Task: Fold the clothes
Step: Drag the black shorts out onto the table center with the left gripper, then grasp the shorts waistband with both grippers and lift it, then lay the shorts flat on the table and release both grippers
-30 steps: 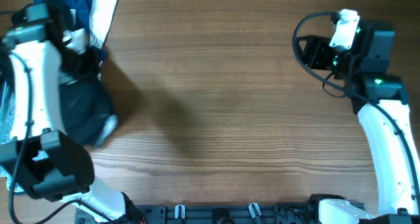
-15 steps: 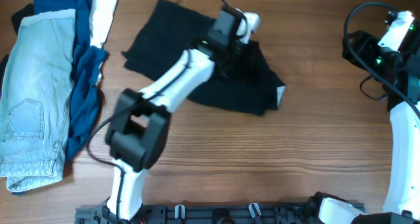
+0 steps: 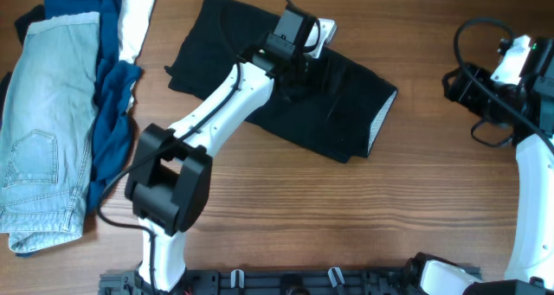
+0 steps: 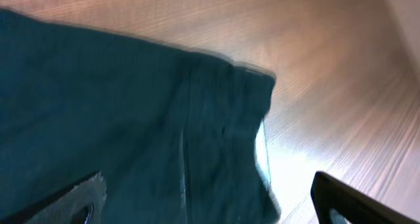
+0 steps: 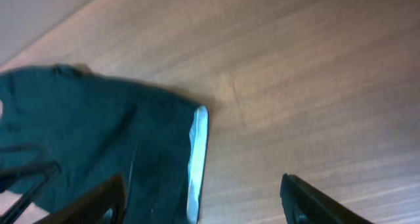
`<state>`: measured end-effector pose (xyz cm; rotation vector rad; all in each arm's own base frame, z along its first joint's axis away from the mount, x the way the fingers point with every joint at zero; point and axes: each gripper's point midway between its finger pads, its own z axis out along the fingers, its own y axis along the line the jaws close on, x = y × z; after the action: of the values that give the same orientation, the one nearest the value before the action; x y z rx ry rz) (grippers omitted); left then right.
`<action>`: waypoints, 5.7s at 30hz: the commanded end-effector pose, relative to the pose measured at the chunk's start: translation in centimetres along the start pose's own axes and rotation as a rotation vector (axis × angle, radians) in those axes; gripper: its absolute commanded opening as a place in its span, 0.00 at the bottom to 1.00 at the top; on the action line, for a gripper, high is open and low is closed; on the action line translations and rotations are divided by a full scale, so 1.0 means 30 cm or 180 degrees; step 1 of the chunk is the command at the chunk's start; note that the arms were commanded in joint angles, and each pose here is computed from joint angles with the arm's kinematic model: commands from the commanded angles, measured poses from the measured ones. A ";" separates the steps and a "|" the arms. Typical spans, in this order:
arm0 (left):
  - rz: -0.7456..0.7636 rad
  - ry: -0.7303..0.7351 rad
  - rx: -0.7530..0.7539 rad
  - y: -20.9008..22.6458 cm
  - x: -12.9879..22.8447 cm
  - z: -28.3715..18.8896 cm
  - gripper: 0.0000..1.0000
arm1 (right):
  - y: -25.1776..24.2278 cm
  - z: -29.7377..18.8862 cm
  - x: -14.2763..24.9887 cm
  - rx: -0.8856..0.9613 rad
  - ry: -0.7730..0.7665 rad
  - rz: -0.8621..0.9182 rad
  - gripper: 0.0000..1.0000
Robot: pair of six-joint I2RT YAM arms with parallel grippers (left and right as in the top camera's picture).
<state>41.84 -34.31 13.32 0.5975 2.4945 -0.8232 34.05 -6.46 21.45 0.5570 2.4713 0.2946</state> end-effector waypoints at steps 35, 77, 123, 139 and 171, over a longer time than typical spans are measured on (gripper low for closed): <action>0.0870 0.1245 -0.1475 -0.074 0.533 0.242 0.44 | -0.102 0.214 -0.003 -0.0010 0.0066 0.0663 0.87; -0.0399 -0.1327 -0.1516 0.248 -0.358 -0.464 0.04 | 0.276 0.620 0.545 -0.0711 0.1562 -0.0343 0.04; -0.0671 -0.0814 -0.3101 0.867 -0.185 -0.324 0.22 | 0.324 0.767 -0.346 -0.0643 0.0281 -0.1527 0.34; -0.0924 0.0036 -0.2056 0.632 -0.017 -0.444 1.00 | 0.463 0.601 -0.102 -0.0851 0.1164 -0.1127 0.98; -0.1163 0.0030 -0.2029 0.737 0.002 -0.375 1.00 | -0.157 0.921 0.106 0.1129 0.0946 -0.0348 1.00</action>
<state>49.73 -9.32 13.93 -0.1340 2.6780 -0.0883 47.60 -3.89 -0.03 0.5572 2.7963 -0.0978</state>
